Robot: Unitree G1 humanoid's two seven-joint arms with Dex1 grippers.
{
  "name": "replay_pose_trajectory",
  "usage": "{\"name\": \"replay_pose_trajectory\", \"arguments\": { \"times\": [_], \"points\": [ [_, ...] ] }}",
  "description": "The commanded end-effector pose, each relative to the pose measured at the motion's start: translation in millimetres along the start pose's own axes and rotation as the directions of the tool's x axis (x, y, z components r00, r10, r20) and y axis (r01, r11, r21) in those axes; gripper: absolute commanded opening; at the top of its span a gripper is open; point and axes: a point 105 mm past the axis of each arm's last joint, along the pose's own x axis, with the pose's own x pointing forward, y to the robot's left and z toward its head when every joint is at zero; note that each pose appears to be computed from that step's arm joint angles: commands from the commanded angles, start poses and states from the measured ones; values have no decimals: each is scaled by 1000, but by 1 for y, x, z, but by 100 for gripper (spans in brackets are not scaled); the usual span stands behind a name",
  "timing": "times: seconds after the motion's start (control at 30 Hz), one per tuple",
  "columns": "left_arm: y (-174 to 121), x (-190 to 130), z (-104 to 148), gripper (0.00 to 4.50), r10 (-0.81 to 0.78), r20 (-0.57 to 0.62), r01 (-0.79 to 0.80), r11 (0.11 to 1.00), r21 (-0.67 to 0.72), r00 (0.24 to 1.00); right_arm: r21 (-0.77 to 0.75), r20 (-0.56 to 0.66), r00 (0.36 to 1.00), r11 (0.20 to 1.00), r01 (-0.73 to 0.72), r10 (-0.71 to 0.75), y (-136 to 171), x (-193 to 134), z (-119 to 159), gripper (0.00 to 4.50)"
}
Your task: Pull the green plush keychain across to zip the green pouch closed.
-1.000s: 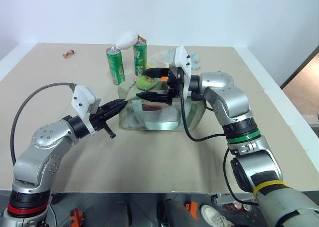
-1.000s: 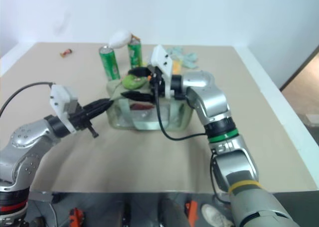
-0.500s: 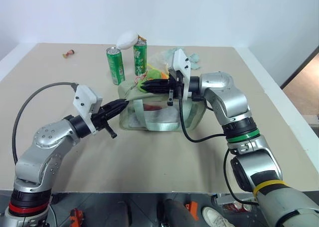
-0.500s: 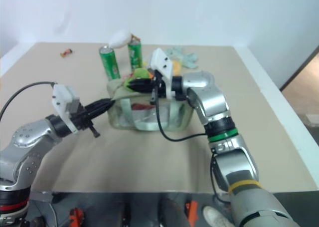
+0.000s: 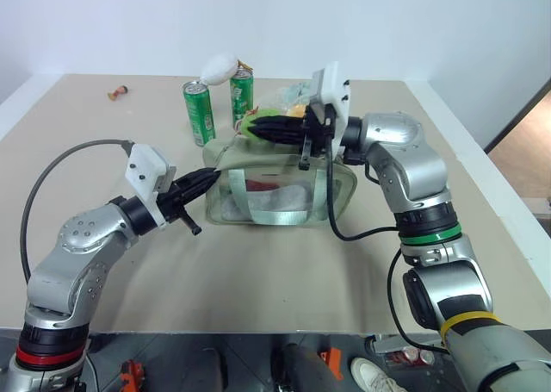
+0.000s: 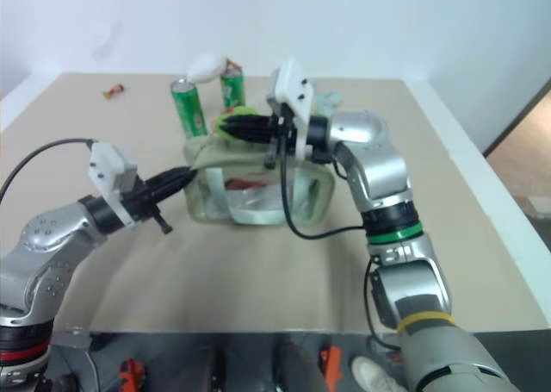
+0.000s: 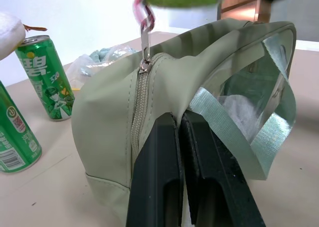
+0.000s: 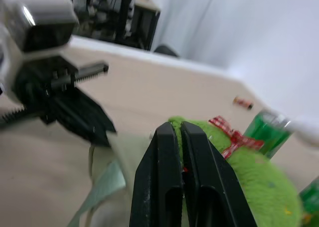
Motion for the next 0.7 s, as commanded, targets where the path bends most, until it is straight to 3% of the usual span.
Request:
{"name": "replay_pose_trajectory", "arguments": {
  "times": [0.03, 0.7],
  "points": [
    [0, 3, -4, 0, -1, -22, 1, 1000, 0, 1000, -71, 75, 997, 997, 27, -22, -2, -9, 29, 4],
    [-2, 6, 1, 0, -33, -8, 33, 999, -29, 999, -167, 95, 993, 982, 86, -71, -13, -26, 52, 4]
  ]
}}
